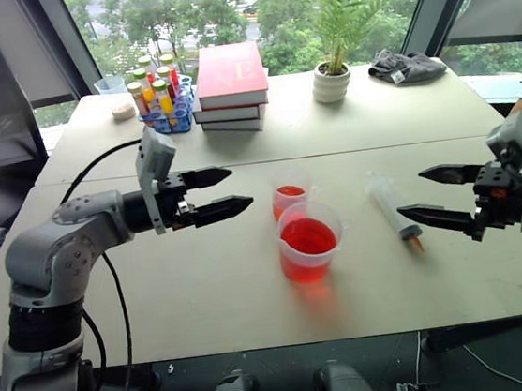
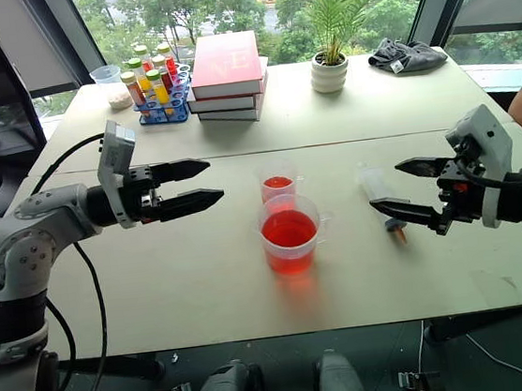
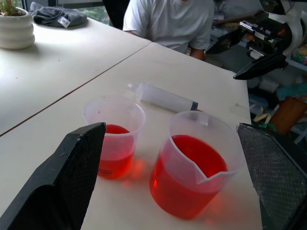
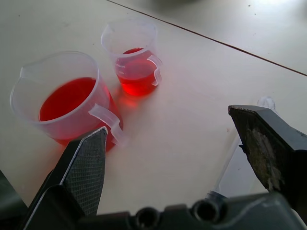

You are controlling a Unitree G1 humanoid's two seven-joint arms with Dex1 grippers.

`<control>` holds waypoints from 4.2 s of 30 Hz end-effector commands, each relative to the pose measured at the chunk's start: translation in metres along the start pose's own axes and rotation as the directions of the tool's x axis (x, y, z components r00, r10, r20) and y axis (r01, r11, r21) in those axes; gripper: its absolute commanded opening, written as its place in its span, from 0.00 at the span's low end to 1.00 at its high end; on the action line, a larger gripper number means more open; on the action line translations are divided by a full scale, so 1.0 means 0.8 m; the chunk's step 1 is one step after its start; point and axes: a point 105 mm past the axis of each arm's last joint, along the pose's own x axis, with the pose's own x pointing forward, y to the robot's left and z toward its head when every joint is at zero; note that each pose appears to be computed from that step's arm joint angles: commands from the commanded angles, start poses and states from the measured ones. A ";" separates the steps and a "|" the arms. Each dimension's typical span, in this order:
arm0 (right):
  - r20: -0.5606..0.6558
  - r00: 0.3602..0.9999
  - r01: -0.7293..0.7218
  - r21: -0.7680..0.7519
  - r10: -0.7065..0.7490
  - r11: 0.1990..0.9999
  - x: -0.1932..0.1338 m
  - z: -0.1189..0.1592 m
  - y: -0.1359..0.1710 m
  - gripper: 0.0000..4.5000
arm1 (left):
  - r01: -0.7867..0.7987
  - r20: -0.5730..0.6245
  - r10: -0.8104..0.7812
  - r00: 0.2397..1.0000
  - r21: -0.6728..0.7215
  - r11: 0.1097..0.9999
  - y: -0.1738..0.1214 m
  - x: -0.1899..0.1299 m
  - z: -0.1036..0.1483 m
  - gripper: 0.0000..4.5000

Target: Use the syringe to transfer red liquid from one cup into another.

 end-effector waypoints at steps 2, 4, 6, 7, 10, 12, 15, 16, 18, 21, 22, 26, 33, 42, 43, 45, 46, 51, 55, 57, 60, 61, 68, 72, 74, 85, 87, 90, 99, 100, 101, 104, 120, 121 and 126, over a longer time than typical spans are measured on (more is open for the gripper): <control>0.037 0.999 0.023 -0.042 -0.021 0.999 -0.007 0.014 0.001 0.99 | -0.011 0.016 0.010 1.000 0.046 0.999 0.000 -0.005 0.008 1.00; 0.042 0.999 0.031 -0.041 -0.030 0.999 -0.008 0.015 -0.001 0.99 | -0.004 0.033 0.003 0.999 0.038 0.999 -0.001 -0.005 0.015 1.00; 0.041 0.998 0.051 -0.039 -0.049 0.998 -0.008 0.013 -0.005 0.99 | 0.005 0.051 -0.007 0.999 0.033 0.999 0.001 -0.006 0.021 1.00; 0.039 0.997 0.061 -0.037 -0.060 0.997 -0.008 0.012 -0.007 0.99 | 0.006 0.052 -0.008 0.999 0.037 0.999 0.002 -0.006 0.021 1.00; 0.052 0.996 0.075 -0.023 -0.074 0.997 -0.007 0.013 -0.011 0.99 | 0.009 0.054 -0.011 0.998 0.040 0.999 0.004 -0.003 0.020 1.00; 0.065 0.993 0.095 -0.013 -0.094 0.995 -0.007 0.015 -0.015 0.99 | 0.011 0.056 -0.013 0.998 0.042 0.999 0.004 -0.002 0.019 1.00; 0.050 0.991 0.121 -0.011 -0.120 0.993 -0.005 0.013 -0.021 0.99 | 0.013 0.058 -0.016 0.998 0.046 0.999 0.003 -0.001 0.019 1.00; 0.043 0.991 0.131 -0.011 -0.130 0.991 -0.004 0.011 -0.024 0.99 | 0.013 0.059 -0.016 0.998 0.049 0.999 0.003 0.000 0.019 1.00; 0.033 0.988 0.153 -0.004 -0.153 0.988 -0.003 0.009 -0.030 0.99 | 0.011 0.060 -0.015 0.998 0.056 0.998 0.004 0.000 0.019 1.00; 0.017 0.982 0.190 0.014 -0.190 0.982 -0.002 0.008 -0.041 0.99 | 0.010 0.066 -0.014 0.998 0.063 0.998 0.005 0.002 0.020 1.00; 0.008 0.980 0.201 0.018 -0.201 0.979 -0.001 0.008 -0.044 0.99 | 0.011 0.068 -0.015 0.998 0.064 0.998 0.005 0.004 0.019 1.00; -0.033 0.975 0.221 0.039 -0.219 0.975 0.003 0.008 -0.053 0.99 | 0.022 0.069 -0.025 0.997 0.057 0.998 0.004 0.008 0.013 1.00; -0.202 0.951 0.270 0.165 -0.235 0.949 0.035 -0.010 -0.078 0.99 | 0.039 0.077 -0.044 0.996 0.059 0.998 0.004 0.018 0.012 1.00; -0.436 0.874 0.332 0.216 -0.213 0.918 0.098 -0.052 -0.120 0.99 | 0.057 0.096 -0.063 0.993 0.065 0.996 0.002 0.030 0.011 1.00; -0.451 0.869 0.325 0.213 -0.202 0.921 0.105 -0.057 -0.120 0.99 | 0.054 0.099 -0.060 0.993 0.064 0.997 0.001 0.029 0.011 1.00; -0.469 0.863 0.312 0.208 -0.185 0.927 0.115 -0.063 -0.120 0.99 | 0.047 0.100 -0.053 0.994 0.062 0.997 -0.001 0.028 0.010 1.00; -0.478 0.861 0.304 0.205 -0.176 0.930 0.120 -0.066 -0.120 0.99 | 0.042 0.100 -0.048 0.994 0.061 0.997 -0.001 0.027 0.010 1.00; -0.514 0.847 0.262 0.177 -0.138 0.949 0.135 -0.079 -0.114 0.79 | 0.023 0.101 -0.029 0.994 0.061 0.998 -0.001 0.024 0.010 1.00; -0.522 0.846 0.224 0.165 -0.107 0.961 0.137 -0.080 -0.110 0.33 | 0.012 0.097 -0.018 0.995 0.064 0.998 0.001 0.021 0.011 1.00; -0.523 0.847 0.212 0.161 -0.099 0.964 0.137 -0.079 -0.108 0.29 | 0.009 0.097 -0.015 0.995 0.065 0.998 0.001 0.020 0.012 1.00; -0.479 0.869 0.221 0.146 -0.126 0.964 0.130 -0.062 -0.114 0.29 | 0.008 0.094 -0.014 0.995 0.070 0.997 0.004 0.022 0.016 1.00; -0.465 0.875 0.224 0.141 -0.136 0.964 0.129 -0.057 -0.115 0.29 | 0.007 0.093 -0.014 0.996 0.072 0.997 0.005 0.021 0.016 1.00; 0.225 0.969 0.107 0.008 -0.106 0.994 0.093 0.109 -0.083 0.29 | 0.021 0.106 -0.032 0.994 0.095 0.995 0.016 0.025 0.035 1.00; 0.571 0.820 -0.034 -0.008 0.032 0.999 0.061 0.164 -0.025 0.29 | 0.054 0.107 -0.065 0.992 0.109 0.993 0.018 0.030 0.045 1.00; 0.649 0.756 -0.083 -0.030 0.083 0.996 0.059 0.168 0.005 0.29 | 0.068 0.104 -0.081 0.991 0.119 0.990 0.020 0.033 0.050 1.00; 0.801 0.587 -0.201 0.001 0.119 0.980 0.094 0.122 0.077 0.29 | 0.146 0.082 -0.161 0.984 0.162 0.976 0.020 0.042 0.072 1.00; 0.786 0.606 -0.199 0.001 0.122 0.980 0.106 0.102 0.085 0.29 | 0.162 0.079 -0.177 0.981 0.174 0.971 0.019 0.047 0.076 1.00; 0.763 0.634 -0.188 -0.005 0.126 0.982 0.122 0.075 0.093 0.29 | 0.196 0.078 -0.213 0.974 0.183 0.963 0.015 0.055 0.082 1.00; 0.731 0.675 -0.139 -0.007 0.099 0.990 0.142 0.040 0.098 0.29 | 0.284 0.052 -0.301 0.952 0.211 0.935 0.001 0.087 0.084 1.00; 0.730 0.676 -0.136 -0.008 0.098 0.991 0.142 0.040 0.098 0.29 | 0.295 0.052 -0.312 0.949 0.212 0.932 -0.001 0.090 0.083 1.00; 0.729 0.677 -0.135 -0.008 0.098 0.991 0.142 0.039 0.098 0.29 | 0.303 0.055 -0.321 0.945 0.211 0.929 -0.003 0.093 0.083 1.00; 0.723 0.683 -0.136 -0.013 0.103 0.991 0.143 0.037 0.100 0.29 | 0.313 0.050 -0.331 0.942 0.216 0.925 -0.004 0.101 0.081 1.00; 0.707 0.697 -0.145 -0.023 0.119 0.989 0.140 0.039 0.102 0.29 | 0.258 0.046 -0.276 0.960 0.235 0.937 0.016 0.091 0.079 1.00; 0.706 0.698 -0.147 -0.025 0.121 0.989 0.140 0.039 0.102 0.29 | 0.256 0.049 -0.274 0.960 0.236 0.938 0.017 0.092 0.079 1.00; 0.698 0.704 -0.155 -0.031 0.132 0.987 0.140 0.038 0.103 0.29 | 0.259 0.068 -0.281 0.957 0.230 0.938 0.015 0.109 0.077 1.00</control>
